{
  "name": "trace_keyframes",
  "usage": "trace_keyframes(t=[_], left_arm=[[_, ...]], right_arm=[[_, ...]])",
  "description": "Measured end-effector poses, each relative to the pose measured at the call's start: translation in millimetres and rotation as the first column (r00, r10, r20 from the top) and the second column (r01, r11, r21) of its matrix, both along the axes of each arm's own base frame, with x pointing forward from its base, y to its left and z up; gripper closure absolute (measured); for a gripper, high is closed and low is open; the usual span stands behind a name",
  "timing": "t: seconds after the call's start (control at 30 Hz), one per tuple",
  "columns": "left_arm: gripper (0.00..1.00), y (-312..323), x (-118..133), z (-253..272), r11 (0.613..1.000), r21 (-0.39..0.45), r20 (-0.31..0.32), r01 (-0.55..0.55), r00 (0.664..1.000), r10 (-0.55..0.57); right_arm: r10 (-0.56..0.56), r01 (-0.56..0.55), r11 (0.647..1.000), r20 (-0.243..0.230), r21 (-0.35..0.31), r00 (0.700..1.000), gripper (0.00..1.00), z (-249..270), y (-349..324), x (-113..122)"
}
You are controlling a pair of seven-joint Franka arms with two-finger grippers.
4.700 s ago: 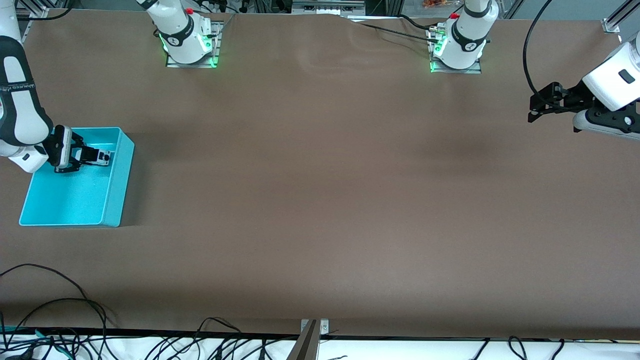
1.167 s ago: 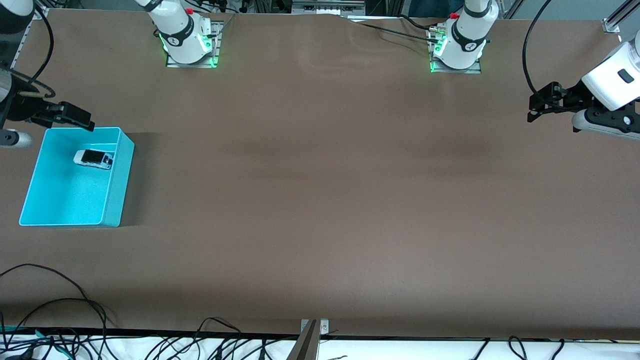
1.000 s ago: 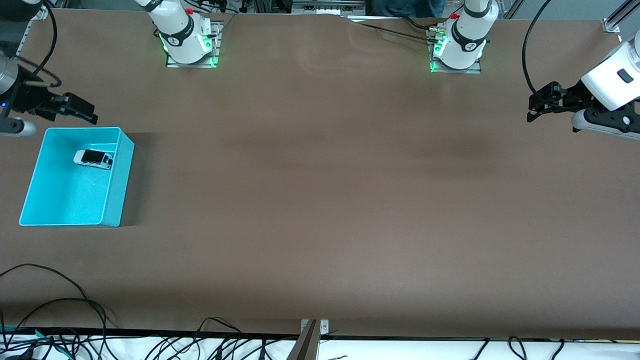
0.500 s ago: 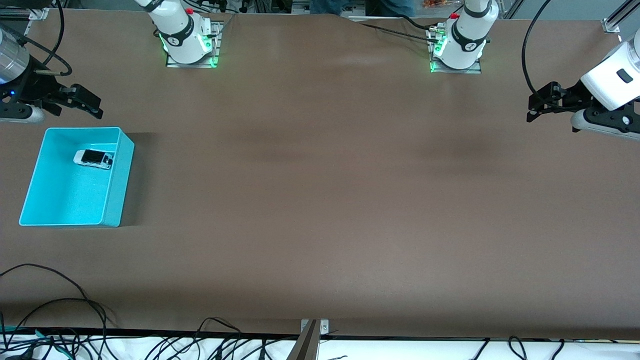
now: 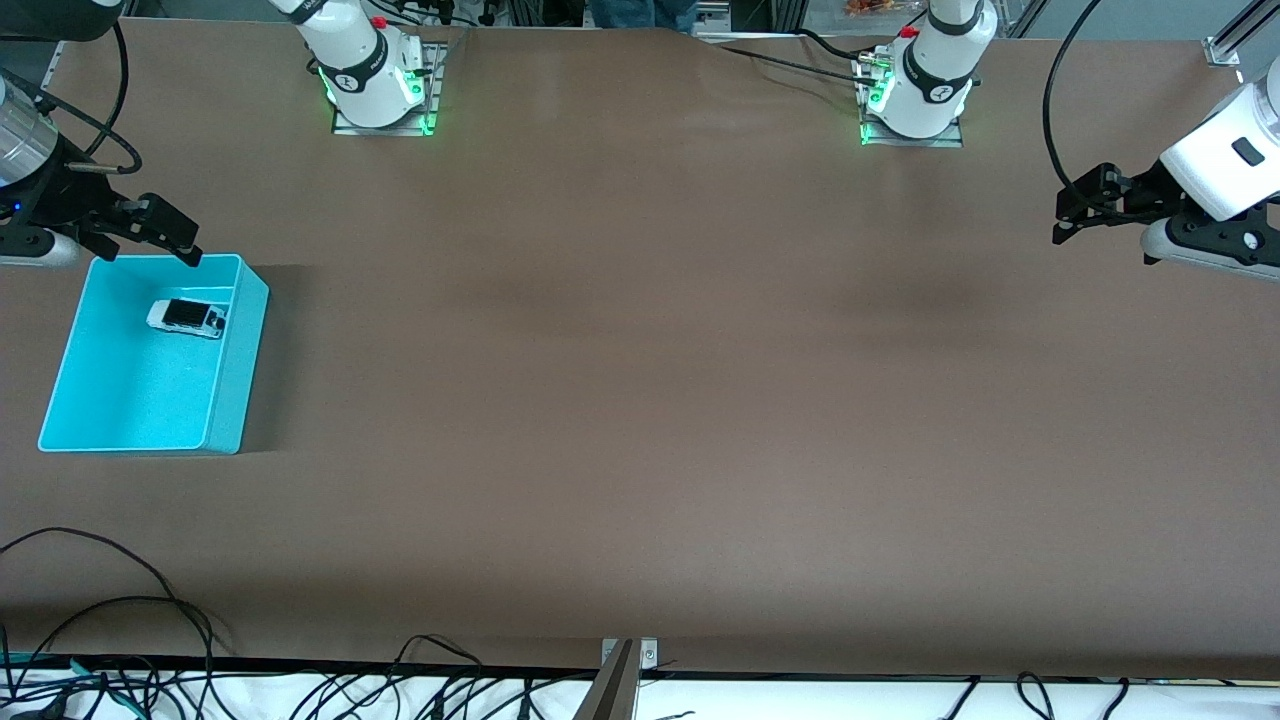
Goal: Wind and store white jeep toy
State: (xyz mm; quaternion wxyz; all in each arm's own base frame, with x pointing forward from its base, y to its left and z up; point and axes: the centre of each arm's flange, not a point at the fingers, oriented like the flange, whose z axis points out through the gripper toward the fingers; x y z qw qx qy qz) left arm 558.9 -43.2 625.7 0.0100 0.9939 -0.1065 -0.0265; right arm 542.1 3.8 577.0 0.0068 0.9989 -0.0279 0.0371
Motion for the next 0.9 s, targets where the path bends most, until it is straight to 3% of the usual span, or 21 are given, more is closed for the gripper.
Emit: trace_keyframes(t=[0.9], left_arm=[[0.0,2.3,-0.5,-0.5,1.0,0.001,-0.006,-0.004,1.0,0.004]], right_arm=[[0.004,-0.004,1.0,0.005,0.0,1.0,0.0,2.4,0.7,0.6]])
